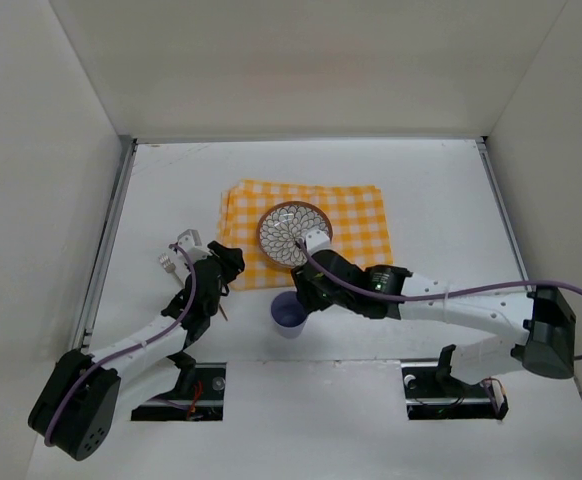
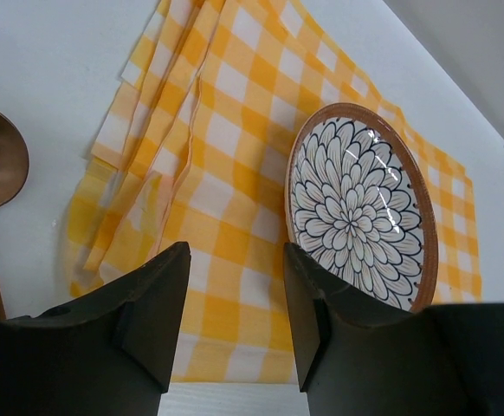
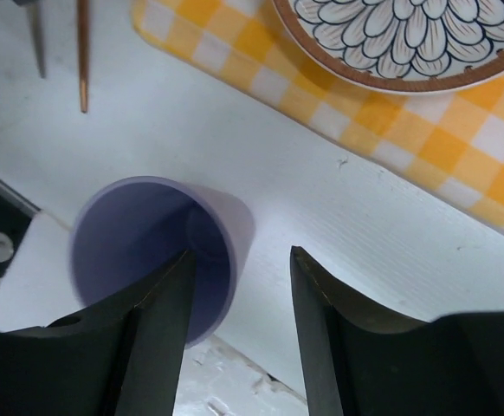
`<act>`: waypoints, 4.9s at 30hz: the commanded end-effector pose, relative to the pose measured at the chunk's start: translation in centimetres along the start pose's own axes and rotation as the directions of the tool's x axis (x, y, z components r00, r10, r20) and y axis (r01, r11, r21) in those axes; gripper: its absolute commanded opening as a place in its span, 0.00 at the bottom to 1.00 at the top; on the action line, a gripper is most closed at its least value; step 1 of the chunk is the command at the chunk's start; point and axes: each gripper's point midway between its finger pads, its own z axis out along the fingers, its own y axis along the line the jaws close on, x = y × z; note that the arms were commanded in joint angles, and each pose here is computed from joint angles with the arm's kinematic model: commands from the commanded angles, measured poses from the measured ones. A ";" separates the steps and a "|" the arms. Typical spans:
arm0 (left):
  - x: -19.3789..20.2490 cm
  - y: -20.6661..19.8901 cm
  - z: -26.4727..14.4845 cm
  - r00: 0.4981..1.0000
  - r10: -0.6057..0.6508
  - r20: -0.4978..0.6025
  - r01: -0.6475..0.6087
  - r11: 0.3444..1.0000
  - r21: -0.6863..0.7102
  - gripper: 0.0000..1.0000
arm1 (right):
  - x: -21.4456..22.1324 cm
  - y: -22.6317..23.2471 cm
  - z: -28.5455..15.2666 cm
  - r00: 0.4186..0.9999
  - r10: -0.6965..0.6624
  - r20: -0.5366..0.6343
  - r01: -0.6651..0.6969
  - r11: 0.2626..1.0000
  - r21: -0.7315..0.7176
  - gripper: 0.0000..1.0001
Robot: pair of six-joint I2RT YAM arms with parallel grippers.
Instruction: Set the dinner table for one person
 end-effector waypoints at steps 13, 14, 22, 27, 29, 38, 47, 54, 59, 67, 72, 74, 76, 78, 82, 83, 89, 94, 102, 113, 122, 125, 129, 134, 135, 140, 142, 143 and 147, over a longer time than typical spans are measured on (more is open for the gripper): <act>-1.3 -1.3 -0.1 0.998 -0.041 0.041 0.040 0.999 0.037 0.45 | -5.7 1.3 -1.7 0.986 0.046 0.160 -0.040 0.998 -0.041 0.09; -1.4 -1.3 -0.2 0.998 -0.043 0.046 0.041 0.998 0.038 0.45 | -6.9 0.8 -2.4 0.977 0.076 0.197 -0.067 0.996 -0.051 0.09; -1.1 -1.4 -0.1 0.998 -0.044 0.038 0.042 0.998 0.041 0.46 | -16.5 -11.2 -5.1 0.842 0.267 0.468 -0.323 0.946 0.041 0.09; -0.8 -1.5 -0.1 0.999 -0.040 0.021 0.039 0.998 0.042 0.46 | -18.8 -22.5 -2.7 0.779 0.327 0.535 -0.501 0.838 0.217 0.09; -0.9 -1.3 -0.1 0.999 -0.039 0.027 0.038 0.999 0.037 0.46 | -19.0 -26.4 -1.4 0.773 0.342 0.535 -0.545 0.790 0.282 0.09; -0.8 -1.1 0.0 0.999 -0.041 0.016 0.040 0.999 0.034 0.46 | -18.5 -34.3 1.8 0.773 0.382 0.507 -0.601 0.696 0.392 0.10; -0.2 -1.0 0.3 0.999 -0.036 -0.002 0.036 0.999 0.023 0.46 | -16.3 -36.0 4.6 0.806 0.397 0.439 -0.579 0.682 0.447 0.10; -0.2 -0.9 0.4 0.999 -0.035 -0.003 0.035 0.999 0.017 0.46 | -15.4 -36.2 5.5 0.818 0.404 0.410 -0.569 0.673 0.472 0.17; -0.3 -0.6 0.5 0.999 -0.033 0.002 0.033 0.999 0.007 0.46 | -16.0 -36.2 5.2 0.813 0.398 0.426 -0.573 0.676 0.463 0.38; -0.5 -0.2 0.5 1.000 -0.021 0.014 0.021 1.000 -0.010 0.46 | -18.0 -35.1 1.5 0.774 0.371 0.513 -0.601 0.684 0.413 0.53; -0.9 0.0 0.6 0.999 -0.010 0.030 0.010 1.000 -0.026 0.45 | -18.8 -33.8 -1.4 0.739 0.351 0.575 -0.618 0.694 0.371 0.60; -1.2 0.4 0.7 0.999 0.008 0.037 -0.006 0.999 -0.042 0.44 | -18.9 -33.0 -2.7 0.722 0.348 0.598 -0.624 0.701 0.345 0.63; -1.7 1.0 0.6 0.998 0.029 0.049 -0.025 0.997 -0.079 0.44 | -18.7 -32.0 -3.9 0.698 0.350 0.625 -0.633 0.709 0.310 0.66; -2.3 1.7 0.7 0.996 0.050 0.070 -0.041 0.991 -0.125 0.41 | -18.1 -30.9 -4.7 0.673 0.358 0.647 -0.642 0.718 0.270 0.67; -2.8 1.8 0.0 0.992 0.116 0.044 -0.105 0.976 -0.191 0.32 | -16.2 -27.9 -5.9 0.628 0.369 0.685 -0.638 0.749 0.182 0.56; -3.1 2.0 -0.2 0.990 0.133 0.043 -0.121 0.968 -0.218 0.29 | -15.9 -26.8 -6.2 0.618 0.366 0.696 -0.625 0.766 0.152 0.49; -2.6 4.7 -1.7 0.985 0.166 -0.049 -0.173 0.920 -0.351 0.28 | -12.7 -21.6 -5.7 0.653 0.376 0.657 -0.551 0.831 0.072 0.13; -2.9 7.3 -3.4 0.978 0.187 -0.094 -0.209 0.871 -0.445 0.28 | -10.9 -19.5 -5.1 0.666 0.375 0.645 -0.511 0.859 0.028 0.20; 0.4 8.8 -3.8 0.971 0.112 -0.213 -0.204 0.850 -0.485 0.30 | -9.0 -18.4 -3.3 0.637 0.450 0.626 -0.534 0.843 -0.063 0.49; 2.4 10.2 -3.6 0.962 0.101 -0.253 -0.220 0.834 -0.506 0.30 | -9.2 -17.3 -2.3 0.654 0.464 0.598 -0.519 0.850 -0.091 0.52; 3.5 10.7 -3.3 0.949 0.099 -0.300 -0.247 0.823 -0.512 0.19 | -8.8 -17.5 -1.5 0.667 0.463 0.584 -0.525 0.848 -0.073 0.52; 3.5 11.1 -3.5 0.947 0.100 -0.305 -0.253 0.818 -0.517 0.07 | -8.9 -17.5 -1.6 0.665 0.462 0.587 -0.523 0.849 -0.075 0.53; 1.6 10.1 -4.1 0.959 0.105 -0.263 -0.229 0.834 -0.502 0.00 | -8.7 -17.9 -1.8 0.661 0.462 0.592 -0.529 0.846 -0.069 0.54; -3.1 5.1 -5.3 0.976 0.130 -0.174 -0.192 0.892 -0.409 0.00 | -8.8 -19.0 -2.6 0.634 0.461 0.620 -0.549 0.834 -0.059 0.57; -4.0 3.4 -5.4 0.978 0.134 -0.163 -0.186 0.908 -0.374 0.00 | -8.7 -19.2 -2.6 0.633 0.462 0.622 -0.555 0.830 -0.052 0.57; -3.6 -5.9 -4.5 0.971 0.161 -0.178 -0.190 0.968 -0.162 0.00 | -8.2 -20.0 -2.3 0.636 0.459 0.621 -0.572 0.820 -0.020 0.57; -1.8 -10.6 -3.5 0.965 0.169 -0.200 -0.184 0.981 -0.058 0.00 | -8.0 -20.5 -2.3 0.636 0.456 0.622 -0.582 0.813 0.000 0.57; -1.0 -12.2 -3.2 0.963 0.172 -0.208 -0.180 0.983 -0.024 0.00 | -7.8 -20.9 -2.2 0.640 0.456 0.619 -0.590 0.808 0.014 0.57; 2.9 -19.2 -1.2 0.952 0.171 -0.254 -0.145 0.982 0.118 0.00 | -7.5 -21.9 -2.8 0.624 0.466 0.627 -0.616 0.787 0.028 0.58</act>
